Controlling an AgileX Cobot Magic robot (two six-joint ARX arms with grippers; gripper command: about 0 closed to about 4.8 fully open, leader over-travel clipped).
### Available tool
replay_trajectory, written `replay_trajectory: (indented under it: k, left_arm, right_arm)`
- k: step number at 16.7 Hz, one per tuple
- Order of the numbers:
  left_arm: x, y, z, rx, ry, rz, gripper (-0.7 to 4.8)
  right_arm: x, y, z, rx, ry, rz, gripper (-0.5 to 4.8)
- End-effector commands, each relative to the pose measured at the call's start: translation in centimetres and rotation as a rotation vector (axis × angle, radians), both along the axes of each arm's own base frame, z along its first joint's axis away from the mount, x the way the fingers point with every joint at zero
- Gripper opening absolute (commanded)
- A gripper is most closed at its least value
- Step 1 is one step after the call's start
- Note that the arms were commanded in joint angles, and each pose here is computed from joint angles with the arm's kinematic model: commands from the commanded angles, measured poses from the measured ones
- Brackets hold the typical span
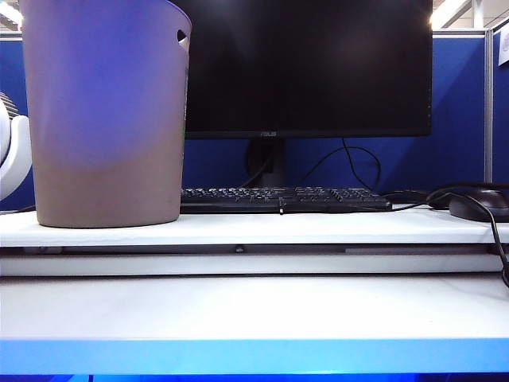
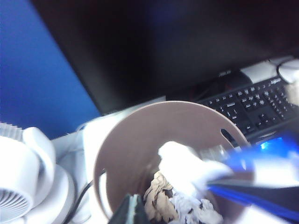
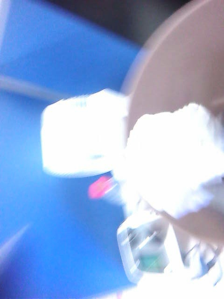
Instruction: Pick up all paper balls from the table and place them in the pink trash can.
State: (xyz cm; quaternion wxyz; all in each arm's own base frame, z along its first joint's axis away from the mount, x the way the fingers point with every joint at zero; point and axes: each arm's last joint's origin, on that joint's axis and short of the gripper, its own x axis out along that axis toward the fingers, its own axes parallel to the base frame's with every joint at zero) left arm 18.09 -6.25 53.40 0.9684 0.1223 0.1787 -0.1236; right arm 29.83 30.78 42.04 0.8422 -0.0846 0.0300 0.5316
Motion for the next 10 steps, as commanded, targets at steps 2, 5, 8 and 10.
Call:
replay_trajectory:
  k: [2,5,8,10]
  left_arm:
    - [-7.6,2.9,2.6,-0.075,-0.191,0.027,-0.06]
    - [-17.9,6.8,3.6,-0.173,-0.426,0.058,-0.06]
    - [-28.5,10.6,1.7,-0.298,-0.642,0.057,-0.06]
    - [-33.4,12.5,-0.2,-0.371,-0.748,0.074,-0.06]
  right_arm:
    - [-0.9,-1.1,2.2,0.049,-0.042,-0.059,4.79]
    - [-5.1,-5.5,7.4,0.105,-0.114,-0.126,0.14]
    - [-11.2,-11.8,11.8,0.124,-0.135,-0.191,-0.07]
    - [-15.5,-16.0,13.6,0.139,-0.147,-0.204,-0.07]
